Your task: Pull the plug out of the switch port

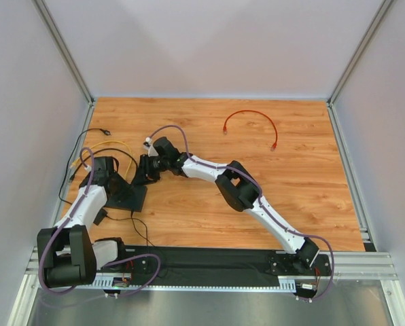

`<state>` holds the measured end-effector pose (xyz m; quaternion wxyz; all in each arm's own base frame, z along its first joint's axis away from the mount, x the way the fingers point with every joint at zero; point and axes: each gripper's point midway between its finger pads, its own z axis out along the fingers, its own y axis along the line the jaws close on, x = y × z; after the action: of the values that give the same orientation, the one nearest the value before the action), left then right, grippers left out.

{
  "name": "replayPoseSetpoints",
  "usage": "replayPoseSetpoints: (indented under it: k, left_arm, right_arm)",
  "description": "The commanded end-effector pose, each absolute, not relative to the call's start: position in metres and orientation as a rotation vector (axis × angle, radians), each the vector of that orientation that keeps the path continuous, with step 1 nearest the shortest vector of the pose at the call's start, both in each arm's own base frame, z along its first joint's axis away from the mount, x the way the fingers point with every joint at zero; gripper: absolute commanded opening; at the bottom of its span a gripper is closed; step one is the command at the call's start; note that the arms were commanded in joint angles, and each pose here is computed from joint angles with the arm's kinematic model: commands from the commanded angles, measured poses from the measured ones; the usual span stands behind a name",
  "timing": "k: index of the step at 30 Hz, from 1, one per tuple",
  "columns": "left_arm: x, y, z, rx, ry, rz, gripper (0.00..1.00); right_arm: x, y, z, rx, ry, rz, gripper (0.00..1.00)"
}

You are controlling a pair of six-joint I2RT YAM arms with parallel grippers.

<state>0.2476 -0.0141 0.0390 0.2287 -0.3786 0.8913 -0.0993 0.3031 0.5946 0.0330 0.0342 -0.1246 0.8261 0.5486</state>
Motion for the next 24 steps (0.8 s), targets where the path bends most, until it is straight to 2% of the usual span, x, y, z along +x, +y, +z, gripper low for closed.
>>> replayPoseSetpoints:
  k: [1, 7, 12, 17, 24]
  left_arm:
    - [0.23, -0.016, 0.023, -1.066, 2.518, -0.258, 0.2]
    - [0.227, -0.015, 0.021, -1.064, 2.519, -0.249, 0.19]
    - [0.225, -0.016, 0.019, -1.061, 2.525, -0.25, 0.19]
    - [0.227, -0.016, 0.02, -1.056, 2.522, -0.258, 0.19]
    - [0.226, -0.015, 0.021, -1.053, 2.527, -0.249, 0.18]
  right_arm:
    - [0.31, 0.599, 0.026, -0.285, 2.571, 1.679, 0.33]
    - [0.311, 0.607, 0.024, -0.197, 2.548, 1.828, 0.31]
    - [0.313, 0.606, 0.018, -0.152, 2.566, 1.823, 0.28]
    - [0.315, 0.604, 0.018, -0.099, 2.555, 1.872, 0.21]
    - [0.317, 0.602, 0.011, -0.104, 2.576, 1.819, 0.2]
